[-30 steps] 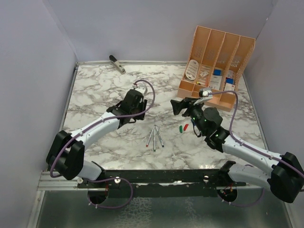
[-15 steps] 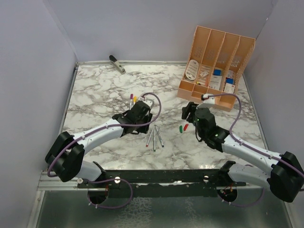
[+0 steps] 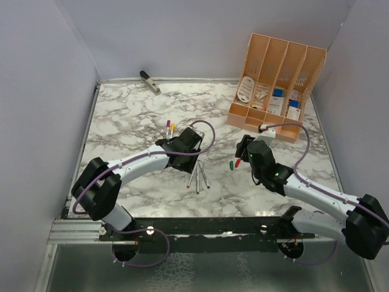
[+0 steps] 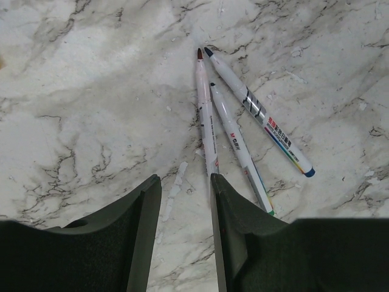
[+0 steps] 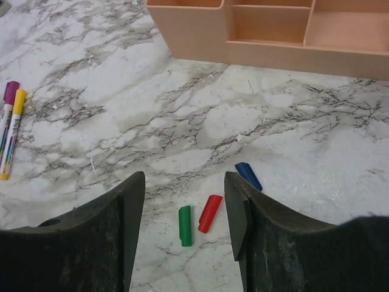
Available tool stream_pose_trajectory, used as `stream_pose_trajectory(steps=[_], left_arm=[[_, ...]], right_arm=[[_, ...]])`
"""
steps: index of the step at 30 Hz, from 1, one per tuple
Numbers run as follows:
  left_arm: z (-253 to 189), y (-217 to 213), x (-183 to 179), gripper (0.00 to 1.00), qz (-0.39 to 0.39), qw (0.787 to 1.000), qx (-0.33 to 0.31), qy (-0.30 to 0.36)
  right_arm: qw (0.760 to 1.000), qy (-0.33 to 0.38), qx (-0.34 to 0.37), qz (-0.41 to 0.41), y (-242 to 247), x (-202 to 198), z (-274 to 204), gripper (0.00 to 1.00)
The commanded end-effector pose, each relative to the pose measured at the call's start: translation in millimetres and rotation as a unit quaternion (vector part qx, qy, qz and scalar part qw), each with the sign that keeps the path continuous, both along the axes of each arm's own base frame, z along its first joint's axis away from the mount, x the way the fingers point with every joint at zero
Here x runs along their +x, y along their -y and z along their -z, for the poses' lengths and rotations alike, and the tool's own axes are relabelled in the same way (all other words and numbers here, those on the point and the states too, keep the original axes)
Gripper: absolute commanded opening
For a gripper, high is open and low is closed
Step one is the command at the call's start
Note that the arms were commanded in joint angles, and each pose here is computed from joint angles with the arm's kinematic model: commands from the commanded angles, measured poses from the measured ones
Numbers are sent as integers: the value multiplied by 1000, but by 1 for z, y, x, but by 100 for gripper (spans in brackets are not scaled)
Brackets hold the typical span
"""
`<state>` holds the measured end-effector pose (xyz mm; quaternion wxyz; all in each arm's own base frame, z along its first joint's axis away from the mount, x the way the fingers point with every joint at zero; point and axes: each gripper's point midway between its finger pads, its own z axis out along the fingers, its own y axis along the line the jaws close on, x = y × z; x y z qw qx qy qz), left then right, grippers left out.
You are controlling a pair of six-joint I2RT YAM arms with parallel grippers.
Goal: Insert the pens into the pen caps
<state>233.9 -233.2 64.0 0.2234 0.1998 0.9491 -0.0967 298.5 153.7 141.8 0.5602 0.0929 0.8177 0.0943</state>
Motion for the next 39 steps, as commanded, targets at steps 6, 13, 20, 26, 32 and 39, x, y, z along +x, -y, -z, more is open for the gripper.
stream_pose_trajectory(steps=[6, 13, 20, 26, 32, 39], left_arm=[[7, 13, -18, 41, 26, 997, -2, -73], [8, 18, -22, 40, 35, 995, -1, -96], [18, 18, -26, 40, 34, 993, 12, -116], [26, 17, -27, 40, 31, 991, 29, -128], [33, 23, -30, 40, 41, 989, 36, -140], [38, 22, -29, 40, 40, 988, 49, -139]], right_arm=[[999, -1, -13, 35, 19, -5, 8, 54], [999, 0, -7, 40, 20, -6, 10, 54], [999, 0, -7, 41, 22, -8, 13, 54], [999, 2, -7, 44, 24, -9, 14, 54], [999, 2, -7, 45, 25, -10, 16, 54], [999, 3, -9, 47, 27, -10, 16, 54]])
